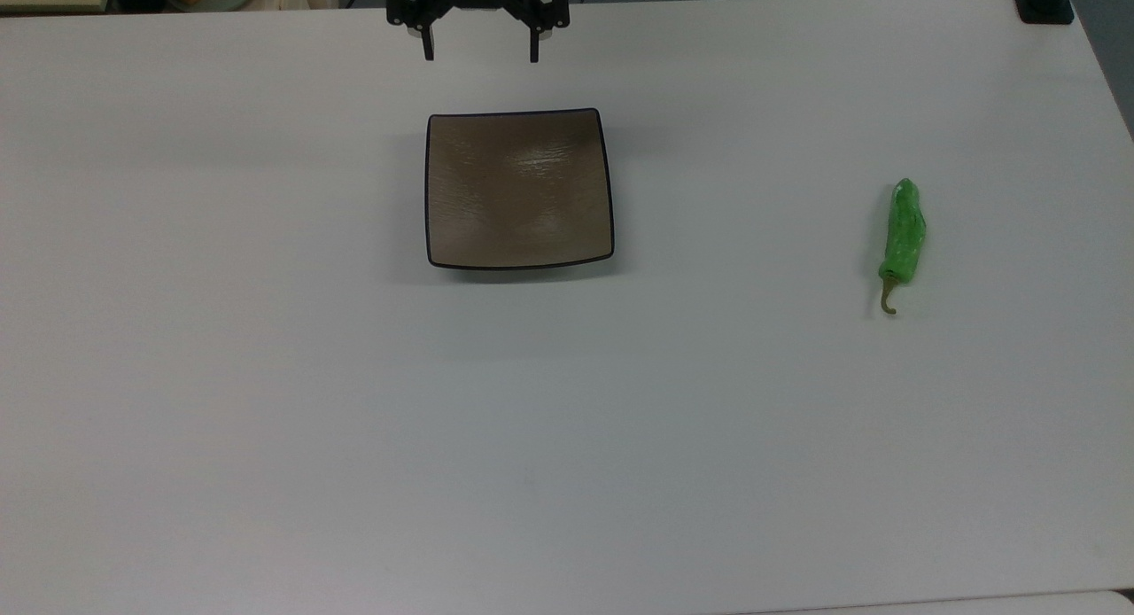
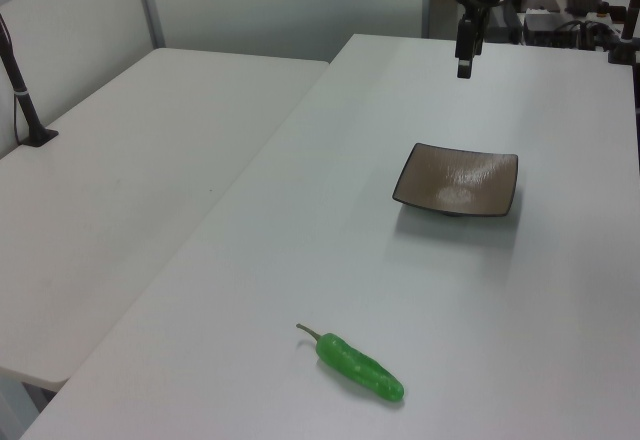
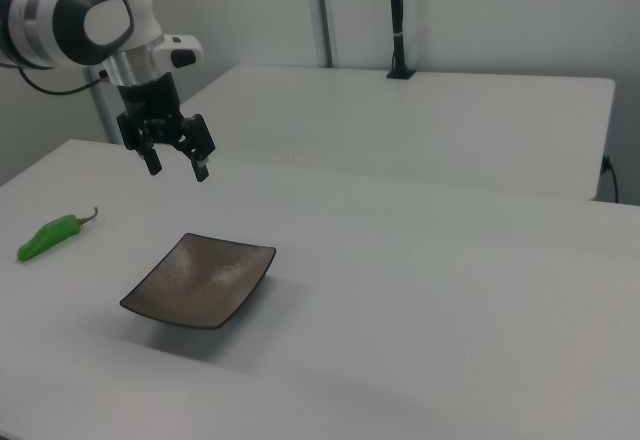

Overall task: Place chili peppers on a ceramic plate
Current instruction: 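Move the open gripper over to the green chili pepper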

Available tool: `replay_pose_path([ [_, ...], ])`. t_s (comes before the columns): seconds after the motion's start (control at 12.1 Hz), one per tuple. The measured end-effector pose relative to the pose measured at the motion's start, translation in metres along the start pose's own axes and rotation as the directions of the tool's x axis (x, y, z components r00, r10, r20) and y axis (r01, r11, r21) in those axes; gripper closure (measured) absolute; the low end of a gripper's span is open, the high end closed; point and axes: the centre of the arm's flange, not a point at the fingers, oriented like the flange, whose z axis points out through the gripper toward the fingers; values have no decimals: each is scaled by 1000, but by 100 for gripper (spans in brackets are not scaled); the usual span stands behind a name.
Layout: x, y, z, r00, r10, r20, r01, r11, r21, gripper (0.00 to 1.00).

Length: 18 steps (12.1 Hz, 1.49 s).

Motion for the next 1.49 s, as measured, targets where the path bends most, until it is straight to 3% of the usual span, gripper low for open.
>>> replay_pose_path([
  [0.66,0,2,2,1000,16,5,-16,999,39,0],
  [0.91,1,-19,2,1000,2,7,-3,994,106,0],
  [1.16,13,-69,4,998,30,-48,-23,990,139,0],
  [1.49,27,-189,44,990,88,-113,-63,977,203,0],
])
